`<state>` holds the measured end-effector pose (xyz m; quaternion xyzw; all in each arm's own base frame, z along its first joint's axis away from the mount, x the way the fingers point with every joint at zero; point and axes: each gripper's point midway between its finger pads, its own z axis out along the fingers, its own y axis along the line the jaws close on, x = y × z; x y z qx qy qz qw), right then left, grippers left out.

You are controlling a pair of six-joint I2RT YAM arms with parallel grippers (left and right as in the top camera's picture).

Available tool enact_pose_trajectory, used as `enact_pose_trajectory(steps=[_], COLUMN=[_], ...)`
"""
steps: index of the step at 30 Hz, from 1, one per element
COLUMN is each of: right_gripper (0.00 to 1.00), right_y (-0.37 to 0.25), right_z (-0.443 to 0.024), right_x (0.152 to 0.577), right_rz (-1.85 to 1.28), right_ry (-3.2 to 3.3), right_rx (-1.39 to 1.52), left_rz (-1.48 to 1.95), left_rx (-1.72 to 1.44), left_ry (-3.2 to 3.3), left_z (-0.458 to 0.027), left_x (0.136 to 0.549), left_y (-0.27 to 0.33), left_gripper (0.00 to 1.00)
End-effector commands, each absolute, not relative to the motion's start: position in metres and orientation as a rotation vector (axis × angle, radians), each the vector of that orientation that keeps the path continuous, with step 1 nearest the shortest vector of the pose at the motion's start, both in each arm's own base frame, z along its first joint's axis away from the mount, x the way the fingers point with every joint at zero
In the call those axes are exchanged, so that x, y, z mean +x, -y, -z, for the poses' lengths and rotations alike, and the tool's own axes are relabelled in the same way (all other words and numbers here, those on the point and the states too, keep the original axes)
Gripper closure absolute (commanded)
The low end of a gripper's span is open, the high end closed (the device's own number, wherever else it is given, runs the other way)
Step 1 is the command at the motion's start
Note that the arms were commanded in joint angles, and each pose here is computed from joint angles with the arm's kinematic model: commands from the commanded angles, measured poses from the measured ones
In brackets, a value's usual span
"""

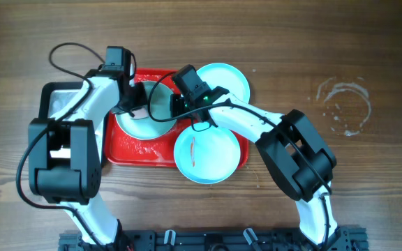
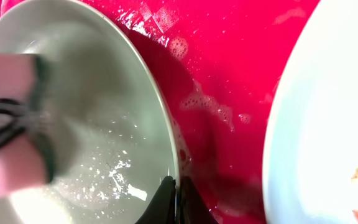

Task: Clean dirty plates on tray and stack at the side
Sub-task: 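Continue wiping the plate surface with the sponge in circular strokes, then withdraw the left gripper with the sponge back over the black tray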

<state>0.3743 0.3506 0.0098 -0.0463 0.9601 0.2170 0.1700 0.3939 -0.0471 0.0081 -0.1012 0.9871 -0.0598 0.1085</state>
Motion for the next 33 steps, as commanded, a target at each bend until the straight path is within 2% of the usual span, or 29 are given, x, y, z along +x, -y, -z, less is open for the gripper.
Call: enact_pose_trajectory(steps=[1,4,8,14,17,25,33], right_gripper=[0.96,0.96,0.95,0.96,0.96,0.96,0.96], right_y=[-0.352,-0.352,-0.352,-0.352,-0.352,-0.352,-0.351], right_z=[0.004,0.004,0.004,0.004,0.004,0.004,0.005], right_x=[0.364,0.364,0.364,0.364,0.363,0.363,0.361], right_rz=[-0.593,-0.594,-0.593,-0.593,-0.596,-0.596,-0.588], right_ry=[-2.759,-2.759,-2.76,-2.761,-2.762,-2.764,-2.774], right_rx=[-0.179,-0.179,-0.179,-0.179,-0.181,-0.181,-0.179], left_rz=[0.596,0.614,0.592,-0.187,-0.375,-0.37,-0.343], left_rx=[0.061,0.161,0.144,-0.464,-0.574,-0.6,-0.634], left_ry=[-2.985,-3.008,-3.074,-3.151,-3.09,-3.078,-3.038], left_z=[0.005,0.005,0.008,0.018,0.015,0.0,-0.065], left_x=[0.363,0.351,0.337,0.318,0.317,0.326,0.35], left_y=[0.12,0.131,0.128,0.037,0.014,0.015,0.013], left_gripper=[0.96,0.96,0.96,0.96,0.96,0.96,0.96])
